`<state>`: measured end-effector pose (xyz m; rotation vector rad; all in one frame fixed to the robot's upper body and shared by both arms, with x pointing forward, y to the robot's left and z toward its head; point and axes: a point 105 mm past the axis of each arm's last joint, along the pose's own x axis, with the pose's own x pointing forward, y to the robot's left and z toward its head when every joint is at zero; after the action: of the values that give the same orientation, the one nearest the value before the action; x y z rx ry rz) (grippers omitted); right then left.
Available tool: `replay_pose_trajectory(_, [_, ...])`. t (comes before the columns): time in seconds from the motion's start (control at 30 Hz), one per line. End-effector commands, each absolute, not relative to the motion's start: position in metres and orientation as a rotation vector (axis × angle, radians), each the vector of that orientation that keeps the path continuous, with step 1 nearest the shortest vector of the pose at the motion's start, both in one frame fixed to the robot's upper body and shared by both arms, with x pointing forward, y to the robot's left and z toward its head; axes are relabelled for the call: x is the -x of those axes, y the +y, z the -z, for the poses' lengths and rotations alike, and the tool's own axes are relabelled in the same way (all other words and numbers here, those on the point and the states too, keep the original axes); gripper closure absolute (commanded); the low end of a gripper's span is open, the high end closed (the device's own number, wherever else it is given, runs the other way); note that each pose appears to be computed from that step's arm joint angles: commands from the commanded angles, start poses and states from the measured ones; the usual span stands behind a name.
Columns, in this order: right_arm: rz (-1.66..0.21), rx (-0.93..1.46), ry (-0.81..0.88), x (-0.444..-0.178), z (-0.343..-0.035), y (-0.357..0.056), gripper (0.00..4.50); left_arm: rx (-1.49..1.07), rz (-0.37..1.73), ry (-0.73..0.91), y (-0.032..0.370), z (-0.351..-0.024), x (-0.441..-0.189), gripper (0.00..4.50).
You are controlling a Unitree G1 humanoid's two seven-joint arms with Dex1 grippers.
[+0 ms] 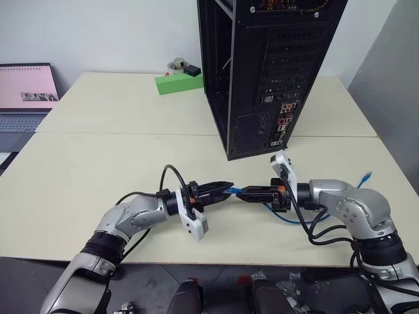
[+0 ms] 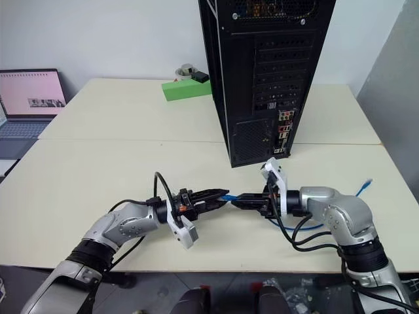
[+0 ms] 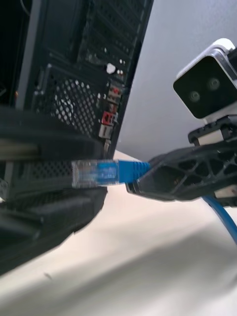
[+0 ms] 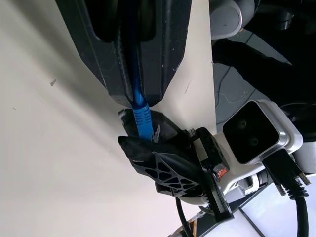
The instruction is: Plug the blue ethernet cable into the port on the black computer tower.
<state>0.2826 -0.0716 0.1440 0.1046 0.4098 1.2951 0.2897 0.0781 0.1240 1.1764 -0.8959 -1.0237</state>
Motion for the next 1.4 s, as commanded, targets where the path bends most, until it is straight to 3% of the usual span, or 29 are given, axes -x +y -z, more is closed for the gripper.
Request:
replay_pose_trajectory(0.03, [-1.295,-0.086,0.363,-0.284,-0.157,-0.077,4.50,-1.076,0.986,-0.782,0.088,-0.124,-0.298,2.55])
replay_pose_trajectory(0.17, [-1.230,-0.061,0.341,-0.288,-0.158,-0.090,4.50,-0.923,0.949,-0.582,0.102,-0.115,-0.308,1.76])
replay_pose_trajectory(0.33, [-0.976,0.003,0.222,-0.311,-0.172,-0.129,4.50,-0.536,0.854,-0.346,0.095,-0.120,-0.316,0.83])
replay_pose_trajectory(0.43, [-0.802,0.035,0.151,-0.324,-0.178,-0.148,4.50,-0.374,0.838,-0.291,0.073,-0.132,-0.314,0.83])
replay_pose_trajectory(0.73, [-0.391,0.000,0.027,-0.345,-0.185,-0.173,4.50,-0.235,0.755,-0.219,0.018,-0.150,-0.320,0.83])
replay_pose_trajectory(1.07, [-0.258,-0.062,-0.048,-0.358,-0.202,-0.150,4.50,-0.230,0.613,-0.221,0.008,-0.164,-0.341,0.83])
replay_pose_trajectory(1.4, [-0.213,-0.067,-0.046,-0.379,-0.207,-0.153,4.50,-0.230,0.598,-0.214,0.010,-0.160,-0.340,0.83])
